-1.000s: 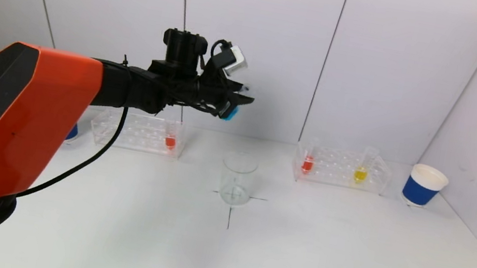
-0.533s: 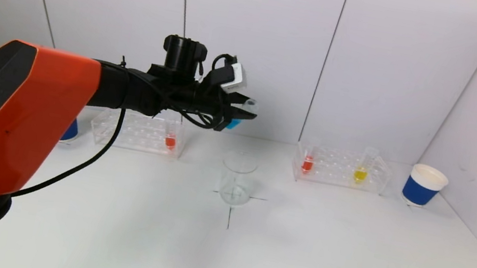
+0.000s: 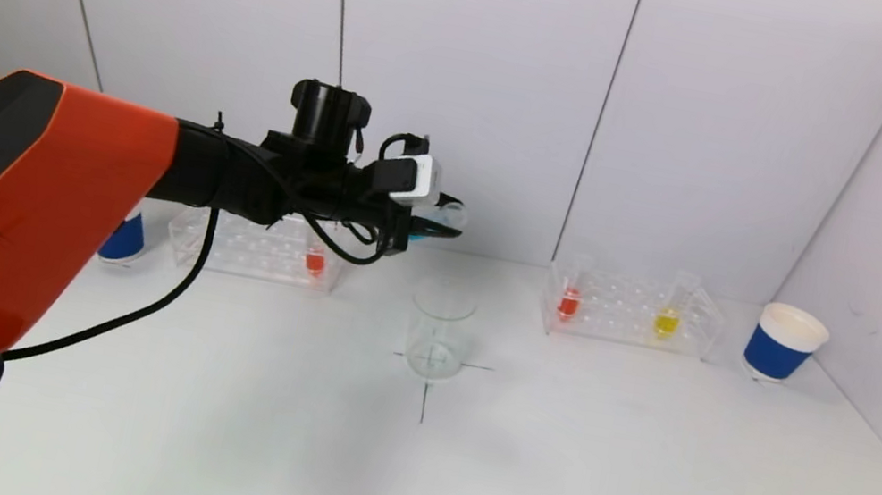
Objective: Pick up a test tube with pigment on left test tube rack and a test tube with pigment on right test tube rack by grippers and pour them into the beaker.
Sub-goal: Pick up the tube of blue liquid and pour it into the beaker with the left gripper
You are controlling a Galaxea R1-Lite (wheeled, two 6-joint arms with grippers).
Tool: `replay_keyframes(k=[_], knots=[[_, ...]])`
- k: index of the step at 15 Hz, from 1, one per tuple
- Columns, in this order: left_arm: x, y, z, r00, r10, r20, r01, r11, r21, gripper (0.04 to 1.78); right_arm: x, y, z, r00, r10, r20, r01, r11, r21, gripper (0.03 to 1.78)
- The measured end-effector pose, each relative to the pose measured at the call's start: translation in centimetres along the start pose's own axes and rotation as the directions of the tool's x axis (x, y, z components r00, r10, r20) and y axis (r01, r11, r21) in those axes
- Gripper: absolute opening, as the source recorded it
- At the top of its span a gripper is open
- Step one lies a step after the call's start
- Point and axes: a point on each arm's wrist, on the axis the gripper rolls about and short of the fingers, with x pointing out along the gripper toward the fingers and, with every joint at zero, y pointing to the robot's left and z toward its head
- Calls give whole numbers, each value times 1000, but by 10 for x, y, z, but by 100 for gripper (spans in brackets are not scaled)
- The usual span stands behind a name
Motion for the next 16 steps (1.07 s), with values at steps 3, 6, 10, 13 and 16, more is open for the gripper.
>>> replay_keyframes(k=[3, 6, 10, 13, 16], knots=[[-5, -3, 3, 1000, -3, 21, 1, 997, 79, 44, 0, 0, 0, 1000, 0, 0, 0, 1000, 0, 177], [-5, -8, 2, 1000, -17, 16, 15, 991, 131, 44, 0, 0, 0, 1000, 0, 0, 0, 1000, 0, 177], [-6, -14, 0, 1000, -30, 7, 28, 974, 226, 44, 0, 0, 0, 1000, 0, 0, 0, 1000, 0, 177], [-6, -16, -1, 999, -37, 1, 35, 954, 297, 44, 0, 0, 0, 1000, 0, 0, 0, 1000, 0, 177], [-9, -20, 0, 998, -56, -16, 59, 951, 305, 44, 0, 0, 0, 1000, 0, 0, 0, 1000, 0, 177]])
